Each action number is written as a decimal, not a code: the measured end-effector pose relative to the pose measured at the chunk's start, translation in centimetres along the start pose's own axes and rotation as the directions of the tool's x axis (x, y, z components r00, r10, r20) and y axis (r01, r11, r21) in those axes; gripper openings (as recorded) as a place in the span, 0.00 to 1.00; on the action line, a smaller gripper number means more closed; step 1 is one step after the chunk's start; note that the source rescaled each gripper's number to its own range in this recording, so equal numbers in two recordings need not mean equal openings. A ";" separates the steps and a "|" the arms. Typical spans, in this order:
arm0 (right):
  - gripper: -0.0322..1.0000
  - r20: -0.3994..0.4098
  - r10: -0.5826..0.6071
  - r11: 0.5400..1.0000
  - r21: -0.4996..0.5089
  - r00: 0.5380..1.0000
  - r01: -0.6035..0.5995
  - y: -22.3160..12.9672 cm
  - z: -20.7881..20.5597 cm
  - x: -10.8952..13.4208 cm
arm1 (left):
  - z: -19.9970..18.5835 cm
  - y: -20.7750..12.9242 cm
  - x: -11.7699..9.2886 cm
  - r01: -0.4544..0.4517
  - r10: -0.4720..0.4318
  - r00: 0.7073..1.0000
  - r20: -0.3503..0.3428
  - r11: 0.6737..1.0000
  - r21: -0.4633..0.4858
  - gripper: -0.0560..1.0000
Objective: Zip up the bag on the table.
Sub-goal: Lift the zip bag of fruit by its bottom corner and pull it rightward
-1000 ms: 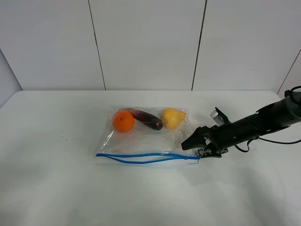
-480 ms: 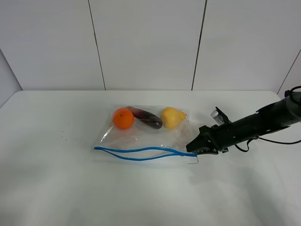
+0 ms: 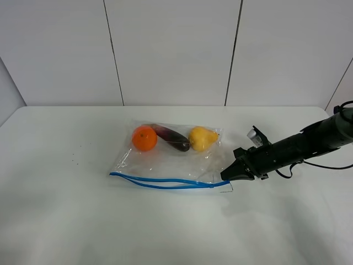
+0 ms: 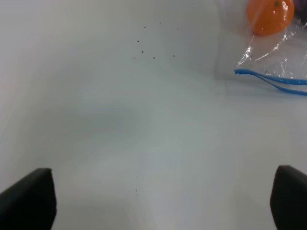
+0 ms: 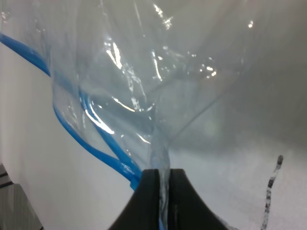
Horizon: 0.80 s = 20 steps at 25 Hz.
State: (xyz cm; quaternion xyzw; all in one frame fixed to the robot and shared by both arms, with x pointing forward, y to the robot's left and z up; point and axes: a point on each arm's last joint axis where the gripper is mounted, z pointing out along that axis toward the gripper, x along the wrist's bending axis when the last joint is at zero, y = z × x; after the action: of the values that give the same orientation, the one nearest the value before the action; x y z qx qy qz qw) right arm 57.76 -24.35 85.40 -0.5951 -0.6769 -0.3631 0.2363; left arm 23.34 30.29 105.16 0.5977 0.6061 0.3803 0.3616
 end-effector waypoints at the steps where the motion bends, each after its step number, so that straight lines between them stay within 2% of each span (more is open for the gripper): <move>1: 0.03 0.002 -0.002 1.000 0.002 1.000 0.002 0.0 0.0 0.0 | 0.0 0.0 0.0 0.000 0.000 1.000 0.000 1.000 0.000 1.00; 10: 0.03 -0.033 0.011 1.000 0.017 0.999 -0.010 -0.1 0.0 0.3 | 0.0 0.0 0.0 0.000 0.000 1.000 0.000 1.000 0.000 1.00; 16: 0.03 -0.108 0.027 0.999 0.034 0.994 -0.023 -0.3 -0.3 0.8 | 0.0 0.0 0.0 0.000 0.000 1.000 0.000 1.000 0.000 1.00; 20: 0.03 -0.186 0.064 0.998 0.017 0.980 -0.062 -0.2 -1.4 0.7 | 0.0 0.0 0.0 0.000 0.000 1.000 0.000 1.000 0.000 1.00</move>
State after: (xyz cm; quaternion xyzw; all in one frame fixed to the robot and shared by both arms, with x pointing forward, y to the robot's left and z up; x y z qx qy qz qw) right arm 57.29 -25.03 86.78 -0.5783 -0.6344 -0.4059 0.3136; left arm 23.34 30.29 105.16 0.5977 0.6061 0.3803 0.3616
